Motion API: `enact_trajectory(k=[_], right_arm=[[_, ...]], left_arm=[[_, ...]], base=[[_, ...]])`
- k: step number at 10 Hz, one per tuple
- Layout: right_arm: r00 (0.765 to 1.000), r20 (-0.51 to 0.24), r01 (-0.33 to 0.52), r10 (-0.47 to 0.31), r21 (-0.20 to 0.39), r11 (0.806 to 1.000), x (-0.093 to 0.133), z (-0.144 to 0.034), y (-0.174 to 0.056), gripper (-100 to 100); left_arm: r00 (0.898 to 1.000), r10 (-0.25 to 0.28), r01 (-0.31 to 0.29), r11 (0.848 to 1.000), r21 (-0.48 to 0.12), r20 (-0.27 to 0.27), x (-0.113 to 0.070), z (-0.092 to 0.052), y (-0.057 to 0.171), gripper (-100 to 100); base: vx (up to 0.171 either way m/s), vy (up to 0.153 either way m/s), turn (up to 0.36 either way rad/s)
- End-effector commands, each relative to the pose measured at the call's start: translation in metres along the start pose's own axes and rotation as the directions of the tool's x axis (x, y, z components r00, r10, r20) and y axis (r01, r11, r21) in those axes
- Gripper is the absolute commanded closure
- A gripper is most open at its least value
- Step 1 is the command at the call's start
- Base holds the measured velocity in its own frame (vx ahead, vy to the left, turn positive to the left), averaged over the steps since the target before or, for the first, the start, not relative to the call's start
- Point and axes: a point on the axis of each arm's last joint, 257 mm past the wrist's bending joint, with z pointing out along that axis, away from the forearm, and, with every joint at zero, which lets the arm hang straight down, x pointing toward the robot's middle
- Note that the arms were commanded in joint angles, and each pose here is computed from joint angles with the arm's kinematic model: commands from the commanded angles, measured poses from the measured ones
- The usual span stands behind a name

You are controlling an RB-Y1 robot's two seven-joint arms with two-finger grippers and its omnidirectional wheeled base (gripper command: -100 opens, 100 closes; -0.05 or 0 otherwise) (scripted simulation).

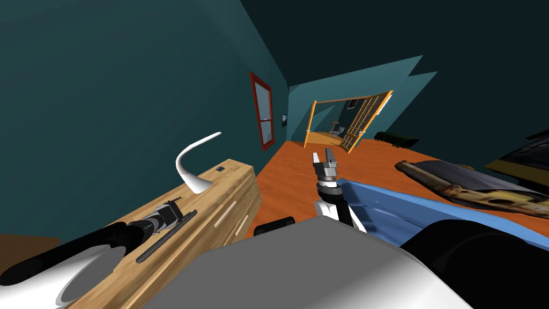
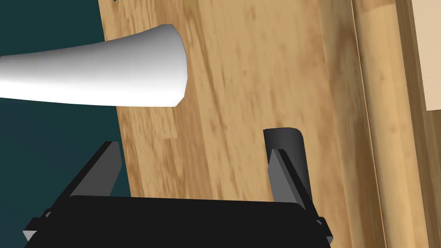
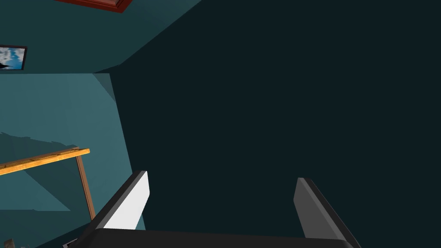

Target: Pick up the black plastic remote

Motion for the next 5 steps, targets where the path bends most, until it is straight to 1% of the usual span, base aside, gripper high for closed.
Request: enact_trajectory(k=[1, 2, 3, 4, 5], right_arm=[[1.000, 0.000, 0.000, 0.000, 0.000, 1.000, 0.000, 0.000, 0.000, 0], [1.000, 0.000, 0.000, 0.000, 0.000, 1.000, 0.000, 0.000, 0.000, 0], [1.000, 0.000, 0.000, 0.000, 0.000, 1.000, 0.000, 0.000, 0.000, 0], [1.000, 0.000, 0.000, 0.000, 0.000, 1.000, 0.000, 0.000, 0.000, 0], [1.000, 0.000, 0.000, 0.000, 0.000, 1.000, 0.000, 0.000, 0.000, 0]], left_arm=[[1.000, -0.016, 0.017, 0.999, -0.050, 0.023, -0.007, 0.000, 0.011, -100], [1.000, -0.016, 0.017, 0.998, -0.055, 0.027, -0.008, 0.000, 0.012, -100], [0.998, -0.043, 0.048, 0.994, -0.102, 0.044, -0.016, 0.000, 0.019, -100], [0.998, -0.042, 0.048, 0.991, -0.122, 0.056, -0.019, -0.001, 0.024, -100], [0.995, -0.068, 0.079, 0.984, -0.159, 0.072, -0.025, -0.001, 0.030, -100]], base=[[0.048, -0.009, 0.028], [0.026, -0.006, -0.004], [0.042, -0.004, 0.046], [0.040, 0.000, 0.030], [0.052, 0.016, 0.052]])
